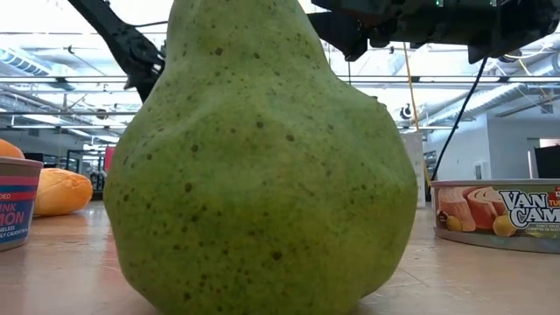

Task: Pick & Place Food Item
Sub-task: Put the red apple in the yellow bin

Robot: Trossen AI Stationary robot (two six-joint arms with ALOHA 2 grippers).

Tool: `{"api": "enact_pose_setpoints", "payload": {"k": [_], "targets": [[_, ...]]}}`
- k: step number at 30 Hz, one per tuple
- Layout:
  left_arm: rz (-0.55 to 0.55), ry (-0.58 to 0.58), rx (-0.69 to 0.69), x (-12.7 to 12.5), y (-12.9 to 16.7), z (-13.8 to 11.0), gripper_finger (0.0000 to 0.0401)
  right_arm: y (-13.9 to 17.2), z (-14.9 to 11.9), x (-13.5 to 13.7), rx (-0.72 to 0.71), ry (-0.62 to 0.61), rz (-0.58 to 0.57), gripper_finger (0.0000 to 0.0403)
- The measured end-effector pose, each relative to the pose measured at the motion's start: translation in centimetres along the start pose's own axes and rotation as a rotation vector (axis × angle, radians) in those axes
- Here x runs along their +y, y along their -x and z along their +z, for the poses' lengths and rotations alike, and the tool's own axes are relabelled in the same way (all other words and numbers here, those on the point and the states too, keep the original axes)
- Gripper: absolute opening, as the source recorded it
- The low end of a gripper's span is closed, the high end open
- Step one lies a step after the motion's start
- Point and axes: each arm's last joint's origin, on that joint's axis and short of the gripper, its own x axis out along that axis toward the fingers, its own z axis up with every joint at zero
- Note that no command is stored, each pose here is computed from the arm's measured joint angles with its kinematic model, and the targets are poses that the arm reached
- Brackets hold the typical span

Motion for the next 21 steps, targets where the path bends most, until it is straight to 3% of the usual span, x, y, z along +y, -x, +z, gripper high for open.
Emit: {"api": "enact_pose_setpoints", "payload": {"k": [10, 21], "targets": [[-0.004, 0.028, -0.019, 0.2, -2.0, 0.4, 0.0320, 0.0, -0.1, 0.0, 0.006, 0.001, 0.001, 0.0251], [0.011, 0.046, -0.016, 0.3, -2.0, 0.3, 0.0327, 0.0, -0.1, 0.0, 0.008, 0.001, 0.002, 0.0251]]}}
